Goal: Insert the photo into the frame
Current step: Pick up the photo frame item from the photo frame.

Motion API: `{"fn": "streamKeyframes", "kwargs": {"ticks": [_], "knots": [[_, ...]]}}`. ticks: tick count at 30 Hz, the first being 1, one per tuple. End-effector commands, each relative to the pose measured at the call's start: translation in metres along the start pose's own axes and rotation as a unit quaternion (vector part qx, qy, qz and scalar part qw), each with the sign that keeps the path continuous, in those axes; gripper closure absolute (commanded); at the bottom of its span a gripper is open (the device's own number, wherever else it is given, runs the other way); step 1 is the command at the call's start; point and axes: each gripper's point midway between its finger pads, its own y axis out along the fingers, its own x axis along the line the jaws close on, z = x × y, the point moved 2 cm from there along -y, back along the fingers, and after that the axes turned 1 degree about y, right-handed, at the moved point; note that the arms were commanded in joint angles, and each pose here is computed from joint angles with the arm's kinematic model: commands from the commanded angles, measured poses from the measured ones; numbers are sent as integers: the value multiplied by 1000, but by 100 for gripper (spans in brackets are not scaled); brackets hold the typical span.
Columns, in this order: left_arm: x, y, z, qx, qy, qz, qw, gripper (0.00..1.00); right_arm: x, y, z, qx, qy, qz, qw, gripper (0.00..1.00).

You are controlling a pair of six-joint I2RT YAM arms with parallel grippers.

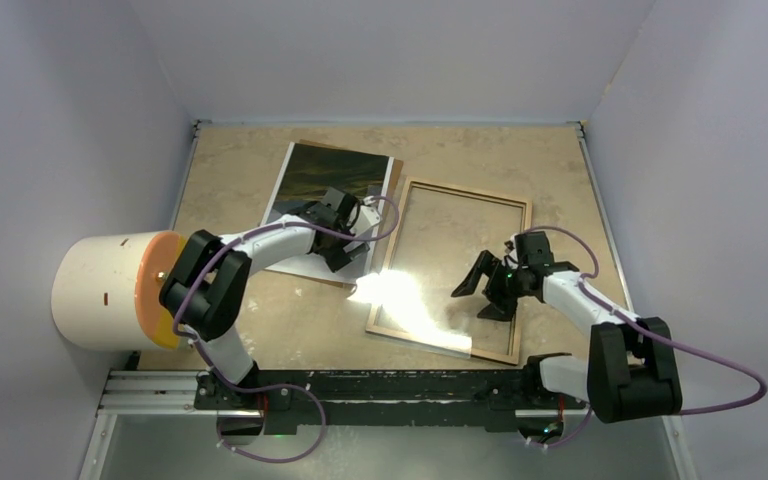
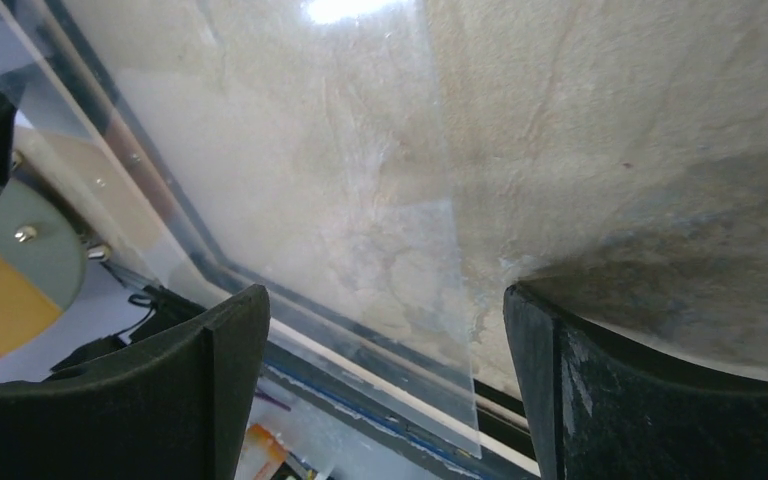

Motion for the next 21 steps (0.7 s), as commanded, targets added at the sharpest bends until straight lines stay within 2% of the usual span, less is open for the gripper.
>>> {"fn": "streamKeyframes", "kwargs": {"ticks": [1,15,21], "knots": [[-11,4,-2,-2,7,21,1000,0,-10,12,17,37,28,-4,999,10],[-35,21,-1,33,45,19,998,0,29,9,25,44,42,-162,985,8],[-37,19,-2,29,52,20,998,0,55,-9,10,-4,18,-217,976,10]]}}
